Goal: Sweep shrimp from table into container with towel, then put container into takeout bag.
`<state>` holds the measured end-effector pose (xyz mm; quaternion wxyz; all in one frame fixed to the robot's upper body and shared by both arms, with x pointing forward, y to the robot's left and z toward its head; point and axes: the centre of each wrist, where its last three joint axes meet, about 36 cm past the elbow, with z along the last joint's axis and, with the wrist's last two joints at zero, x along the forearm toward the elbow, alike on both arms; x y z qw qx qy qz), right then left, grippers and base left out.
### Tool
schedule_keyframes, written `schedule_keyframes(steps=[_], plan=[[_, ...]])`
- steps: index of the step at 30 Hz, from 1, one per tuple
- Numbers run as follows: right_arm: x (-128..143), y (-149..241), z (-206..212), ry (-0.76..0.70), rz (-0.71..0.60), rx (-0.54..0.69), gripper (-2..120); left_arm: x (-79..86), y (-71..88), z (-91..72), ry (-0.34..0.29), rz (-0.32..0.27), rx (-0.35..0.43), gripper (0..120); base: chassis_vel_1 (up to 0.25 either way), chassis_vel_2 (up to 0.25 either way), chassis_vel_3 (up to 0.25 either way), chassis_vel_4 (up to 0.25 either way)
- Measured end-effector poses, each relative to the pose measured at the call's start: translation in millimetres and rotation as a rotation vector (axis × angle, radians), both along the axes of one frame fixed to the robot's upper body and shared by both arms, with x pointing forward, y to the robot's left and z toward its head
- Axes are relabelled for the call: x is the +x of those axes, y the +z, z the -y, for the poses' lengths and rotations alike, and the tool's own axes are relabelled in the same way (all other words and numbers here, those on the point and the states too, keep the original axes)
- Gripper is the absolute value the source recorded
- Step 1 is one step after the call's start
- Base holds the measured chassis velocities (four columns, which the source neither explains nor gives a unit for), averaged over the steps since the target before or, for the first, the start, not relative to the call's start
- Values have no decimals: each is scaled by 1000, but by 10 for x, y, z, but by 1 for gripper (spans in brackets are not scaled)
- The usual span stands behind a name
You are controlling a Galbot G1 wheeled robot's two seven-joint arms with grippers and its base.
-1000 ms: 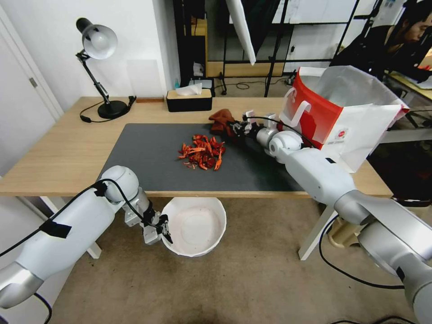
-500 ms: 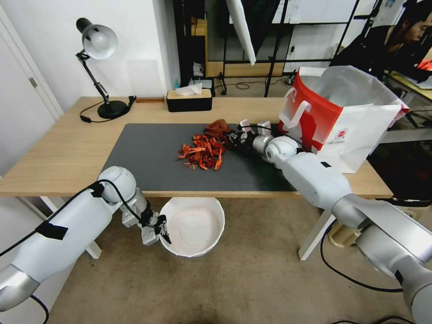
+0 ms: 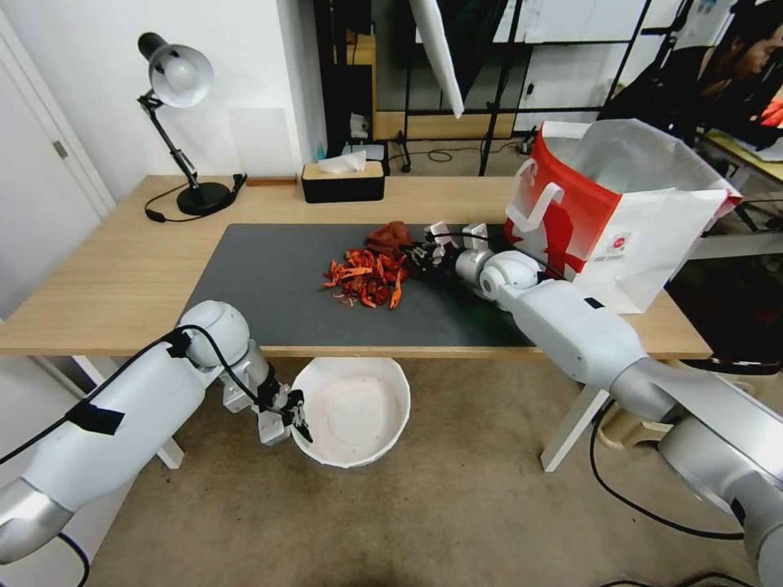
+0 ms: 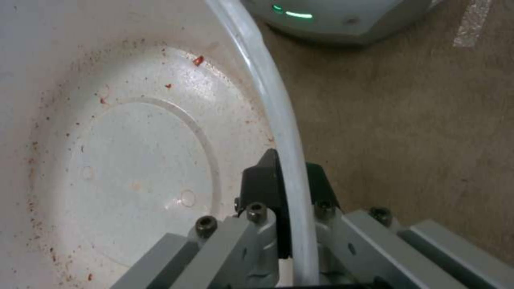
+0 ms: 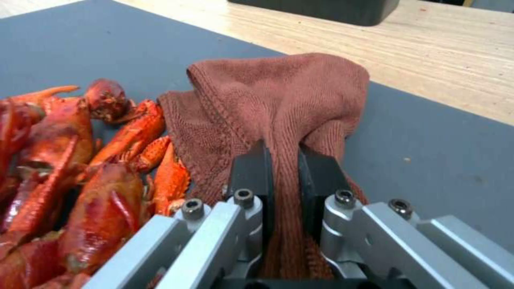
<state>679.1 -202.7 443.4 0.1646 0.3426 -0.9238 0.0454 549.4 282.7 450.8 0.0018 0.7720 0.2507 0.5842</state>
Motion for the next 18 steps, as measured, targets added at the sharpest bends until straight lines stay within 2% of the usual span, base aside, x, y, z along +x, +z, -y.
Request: schedule_keyframes(steps=[18], plan=[[-209, 9, -123, 36, -16, 16, 7, 99, 26, 155, -9, 4, 2, 0, 0, 0, 0, 0]])
